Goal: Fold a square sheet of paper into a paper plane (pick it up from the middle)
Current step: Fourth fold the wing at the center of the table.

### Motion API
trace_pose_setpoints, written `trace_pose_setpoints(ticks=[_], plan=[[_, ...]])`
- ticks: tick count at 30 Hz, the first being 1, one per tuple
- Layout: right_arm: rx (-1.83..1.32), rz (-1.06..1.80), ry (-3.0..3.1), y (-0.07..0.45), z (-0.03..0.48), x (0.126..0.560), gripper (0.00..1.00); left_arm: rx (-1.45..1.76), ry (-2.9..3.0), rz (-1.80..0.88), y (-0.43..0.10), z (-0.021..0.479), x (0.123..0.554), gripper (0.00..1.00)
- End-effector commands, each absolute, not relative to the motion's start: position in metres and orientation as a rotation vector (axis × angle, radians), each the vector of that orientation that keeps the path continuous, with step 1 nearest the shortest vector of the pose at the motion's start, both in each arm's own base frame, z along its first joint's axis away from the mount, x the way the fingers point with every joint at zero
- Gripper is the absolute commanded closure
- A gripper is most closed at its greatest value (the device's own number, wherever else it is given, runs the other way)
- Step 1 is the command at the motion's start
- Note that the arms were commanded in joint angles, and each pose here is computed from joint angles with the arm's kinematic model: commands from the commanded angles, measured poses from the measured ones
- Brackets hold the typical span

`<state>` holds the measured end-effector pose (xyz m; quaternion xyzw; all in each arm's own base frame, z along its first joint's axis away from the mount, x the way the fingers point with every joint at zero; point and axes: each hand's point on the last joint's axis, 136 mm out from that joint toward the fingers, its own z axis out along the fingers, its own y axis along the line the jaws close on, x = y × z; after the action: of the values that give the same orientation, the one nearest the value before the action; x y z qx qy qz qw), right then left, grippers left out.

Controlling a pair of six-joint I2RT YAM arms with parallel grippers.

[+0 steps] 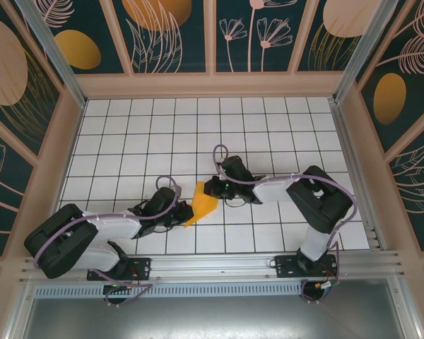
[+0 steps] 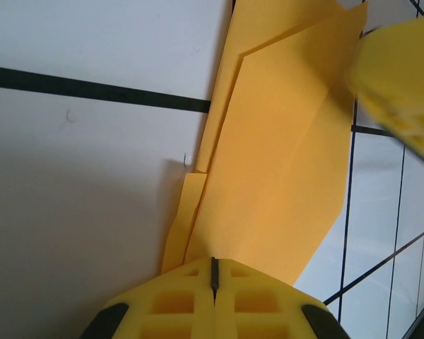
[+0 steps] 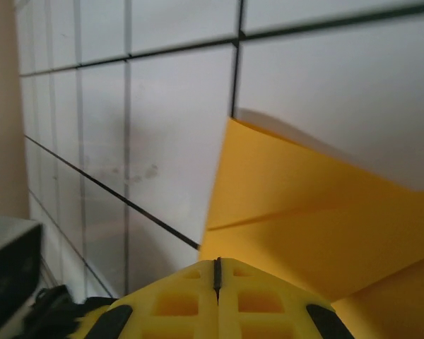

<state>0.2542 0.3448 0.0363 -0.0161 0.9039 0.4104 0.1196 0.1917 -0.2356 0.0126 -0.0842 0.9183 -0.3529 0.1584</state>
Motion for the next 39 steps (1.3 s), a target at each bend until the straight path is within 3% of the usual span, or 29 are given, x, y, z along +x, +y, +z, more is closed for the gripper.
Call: trace_pose_setpoints(ticks=[1, 14, 18, 24, 29, 39], plan=[[-0.016, 1.197, 2.670, 0.344, 0.022, 0.253, 0.97, -0.231, 2.814, -0.814, -0.204, -0.025, 0.159, 0.98], [-0.010, 1.101, 2.748, 0.322, -0.012, 0.235, 0.98, -0.151, 2.570, -1.070, -0.248, 0.068, 0.198, 0.80], [-0.015, 1.099, 2.749, 0.322, -0.013, 0.236, 0.98, -0.172, 2.548, -1.144, -0.263, 0.074, 0.208, 0.84], [0.000, 1.086, 2.751, 0.321, -0.015, 0.237, 0.98, -0.285, 2.571, -1.135, -0.271, 0.056, 0.223, 0.98], [0.001, 1.083, 2.755, 0.320, -0.017, 0.236, 0.98, -0.277, 2.594, -1.212, -0.282, 0.044, 0.220, 1.00], [-0.008, 1.105, 2.737, 0.324, -0.010, 0.240, 0.98, -0.340, 2.686, -1.025, -0.260, 0.009, 0.214, 0.99]])
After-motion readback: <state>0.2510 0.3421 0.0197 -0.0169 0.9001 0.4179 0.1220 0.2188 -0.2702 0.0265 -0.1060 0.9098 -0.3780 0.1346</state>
